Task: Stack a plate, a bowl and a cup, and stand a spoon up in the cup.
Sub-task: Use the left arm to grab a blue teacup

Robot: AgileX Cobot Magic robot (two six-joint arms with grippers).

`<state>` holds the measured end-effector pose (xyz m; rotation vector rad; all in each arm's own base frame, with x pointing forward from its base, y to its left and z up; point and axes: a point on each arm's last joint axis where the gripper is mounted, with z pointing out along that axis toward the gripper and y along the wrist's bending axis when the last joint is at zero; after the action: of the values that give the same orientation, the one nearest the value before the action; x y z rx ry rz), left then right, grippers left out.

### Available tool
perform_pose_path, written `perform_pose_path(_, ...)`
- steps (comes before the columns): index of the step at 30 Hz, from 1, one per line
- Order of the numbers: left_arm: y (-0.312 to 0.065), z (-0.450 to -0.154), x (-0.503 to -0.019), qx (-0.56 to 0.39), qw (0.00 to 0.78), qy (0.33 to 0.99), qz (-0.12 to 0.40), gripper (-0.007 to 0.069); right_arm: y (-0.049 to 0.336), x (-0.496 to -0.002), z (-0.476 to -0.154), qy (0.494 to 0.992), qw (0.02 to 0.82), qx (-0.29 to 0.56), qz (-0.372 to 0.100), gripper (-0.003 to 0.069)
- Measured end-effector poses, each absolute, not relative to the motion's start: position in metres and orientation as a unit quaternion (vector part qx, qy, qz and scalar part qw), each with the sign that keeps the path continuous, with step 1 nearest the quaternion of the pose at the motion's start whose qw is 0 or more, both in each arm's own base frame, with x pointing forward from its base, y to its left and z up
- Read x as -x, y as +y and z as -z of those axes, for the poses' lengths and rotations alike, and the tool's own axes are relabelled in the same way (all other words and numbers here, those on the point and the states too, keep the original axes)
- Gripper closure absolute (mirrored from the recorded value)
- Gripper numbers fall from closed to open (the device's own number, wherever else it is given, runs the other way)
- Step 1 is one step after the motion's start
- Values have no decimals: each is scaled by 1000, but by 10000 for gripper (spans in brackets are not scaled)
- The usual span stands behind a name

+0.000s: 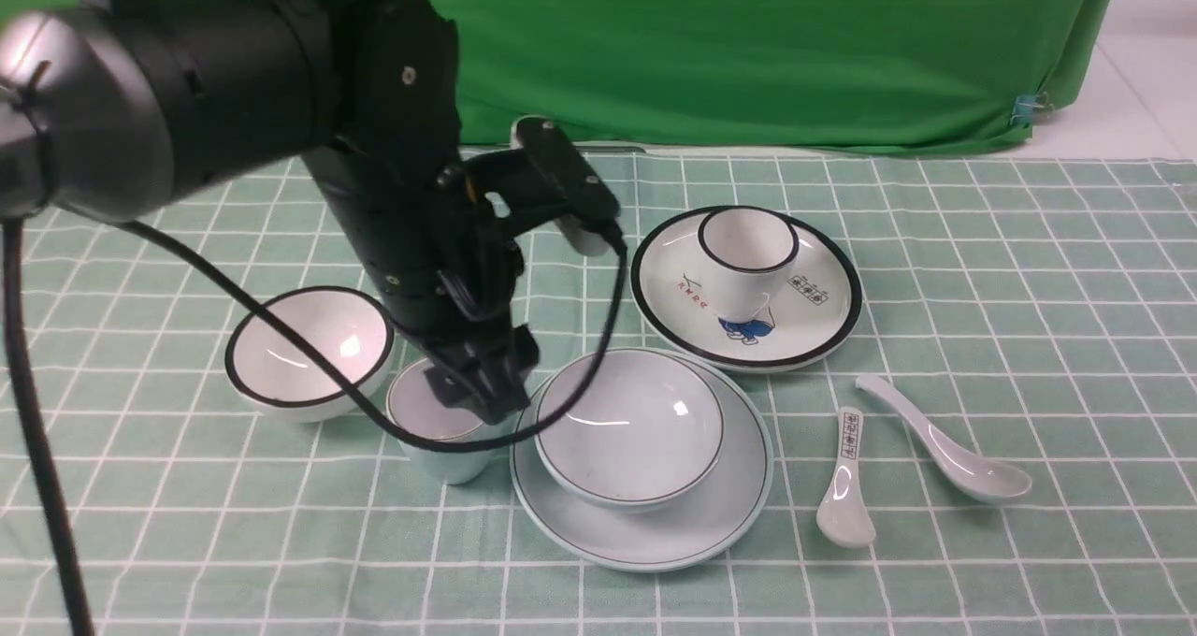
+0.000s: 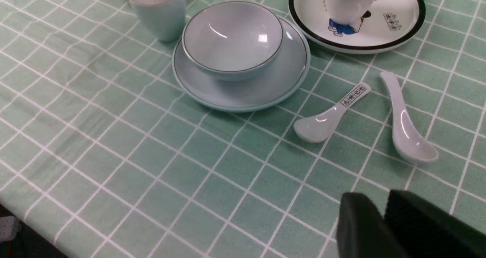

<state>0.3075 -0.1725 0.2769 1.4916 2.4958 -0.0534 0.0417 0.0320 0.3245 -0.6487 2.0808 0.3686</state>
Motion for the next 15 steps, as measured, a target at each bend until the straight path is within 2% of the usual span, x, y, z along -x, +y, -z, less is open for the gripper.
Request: perform_pose_path(15,-171,-216,-330,-505,27,862,39,244,32,-42,-324,840,449,267,-147,516)
